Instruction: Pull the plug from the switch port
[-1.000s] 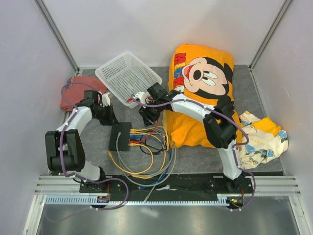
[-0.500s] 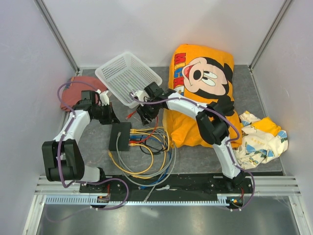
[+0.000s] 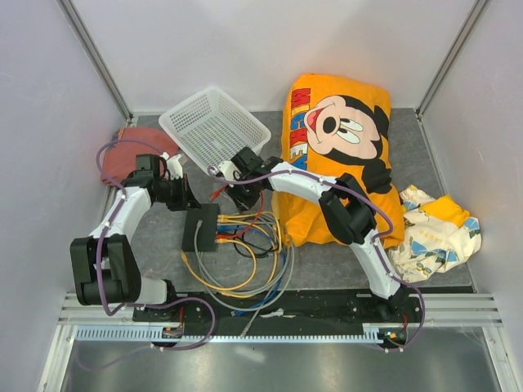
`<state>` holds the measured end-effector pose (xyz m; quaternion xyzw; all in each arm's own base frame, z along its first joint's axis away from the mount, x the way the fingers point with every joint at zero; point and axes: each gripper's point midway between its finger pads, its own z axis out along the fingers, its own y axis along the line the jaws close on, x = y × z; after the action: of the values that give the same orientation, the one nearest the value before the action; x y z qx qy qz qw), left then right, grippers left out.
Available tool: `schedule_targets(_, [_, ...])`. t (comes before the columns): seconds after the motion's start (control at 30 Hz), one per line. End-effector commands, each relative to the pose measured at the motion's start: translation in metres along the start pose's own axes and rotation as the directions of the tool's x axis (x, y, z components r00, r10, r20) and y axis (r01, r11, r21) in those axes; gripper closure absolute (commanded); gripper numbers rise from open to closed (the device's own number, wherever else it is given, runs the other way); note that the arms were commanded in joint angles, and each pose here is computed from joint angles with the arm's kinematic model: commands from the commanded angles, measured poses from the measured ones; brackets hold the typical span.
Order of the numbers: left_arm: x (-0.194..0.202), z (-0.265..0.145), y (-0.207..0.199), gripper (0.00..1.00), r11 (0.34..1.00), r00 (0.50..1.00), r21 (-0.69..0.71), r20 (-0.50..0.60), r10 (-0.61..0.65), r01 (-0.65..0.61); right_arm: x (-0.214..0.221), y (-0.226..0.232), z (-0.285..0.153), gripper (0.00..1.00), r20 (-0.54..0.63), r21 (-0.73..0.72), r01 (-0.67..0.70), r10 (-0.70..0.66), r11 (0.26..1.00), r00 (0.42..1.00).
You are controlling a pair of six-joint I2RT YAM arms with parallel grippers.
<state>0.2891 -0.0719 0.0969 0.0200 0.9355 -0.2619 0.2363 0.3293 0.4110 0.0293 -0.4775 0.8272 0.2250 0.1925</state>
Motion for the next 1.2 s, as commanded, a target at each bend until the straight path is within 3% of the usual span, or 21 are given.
schedule_targets(0.0, [-0.014, -0.003, -0.006, 0.98, 1.000, 0.999, 0.027, 0.048, 0.003, -0.005, -0.042, -0.039, -0.046, 0.73, 0.086, 0.200, 0.103, -0.122, 0.974, 0.989])
schedule_targets(0.3, [-0.017, -0.002, -0.005, 0.99, 1.000, 0.999, 0.022, 0.050, 0.006, -0.007, -0.118, -0.065, -0.101, 0.81, 0.182, 0.416, 0.274, -0.375, 0.867, 0.909])
schedule_targets(0.47, [-0.013, -0.001, -0.005, 0.98, 1.000, 0.999, 0.025, 0.042, 0.004, -0.005, -0.125, -0.086, -0.109, 0.82, 0.147, 0.535, 0.295, -0.430, 0.792, 0.891])
schedule_targets(0.53, [-0.011, 0.000, -0.004, 0.98, 1.000, 0.999, 0.022, 0.040, 0.005, -0.006, -0.125, -0.087, -0.108, 0.72, 0.142, 0.544, 0.296, -0.434, 0.785, 0.890])
schedule_targets(0.57, [-0.010, 0.001, -0.003, 0.99, 1.000, 0.999, 0.020, 0.036, 0.003, -0.003, -0.122, -0.085, -0.107, 0.63, 0.148, 0.531, 0.290, -0.424, 0.796, 0.894])
schedule_targets(0.6, [-0.010, 0.001, -0.003, 0.99, 1.000, 0.999, 0.021, 0.035, 0.004, -0.005, -0.120, -0.083, -0.106, 0.48, 0.162, 0.521, 0.265, -0.399, 0.811, 0.902])
schedule_targets(0.63, [-0.008, 0.002, -0.002, 0.98, 1.000, 1.000, 0.020, 0.031, 0.001, -0.002, -0.119, -0.079, -0.110, 0.43, 0.180, 0.512, 0.243, -0.380, 0.824, 0.908])
schedule_targets(0.7, [-0.007, 0.004, 0.000, 0.98, 1.000, 1.000, 0.020, 0.024, -0.002, 0.001, -0.121, -0.066, -0.116, 0.33, 0.236, 0.469, 0.182, -0.321, 0.864, 0.917])
schedule_targets(0.77, [-0.005, 0.006, 0.001, 0.99, 1.000, 1.000, 0.017, 0.018, -0.007, 0.007, -0.131, -0.049, -0.132, 0.28, 0.302, 0.412, 0.161, -0.301, 0.897, 0.904])
schedule_targets(0.9, [-0.002, 0.013, 0.006, 0.98, 0.998, 0.998, 0.004, -0.001, -0.065, 0.065, -0.124, 0.021, -0.129, 0.24, 0.400, 0.054, 0.176, -0.183, 0.983, 0.898])
schedule_targets(1.03, [0.000, 0.019, 0.012, 0.98, 0.996, 0.995, -0.014, -0.027, -0.092, 0.091, -0.099, 0.052, -0.098, 0.25, 0.335, -0.192, 0.102, -0.033, 0.976, 0.942])
schedule_targets(1.17, [0.008, 0.024, 0.019, 0.98, 0.994, 0.993, -0.036, -0.054, -0.107, 0.105, -0.079, 0.064, -0.068, 0.28, 0.260, -0.327, 0.038, 0.051, 0.944, 0.964])
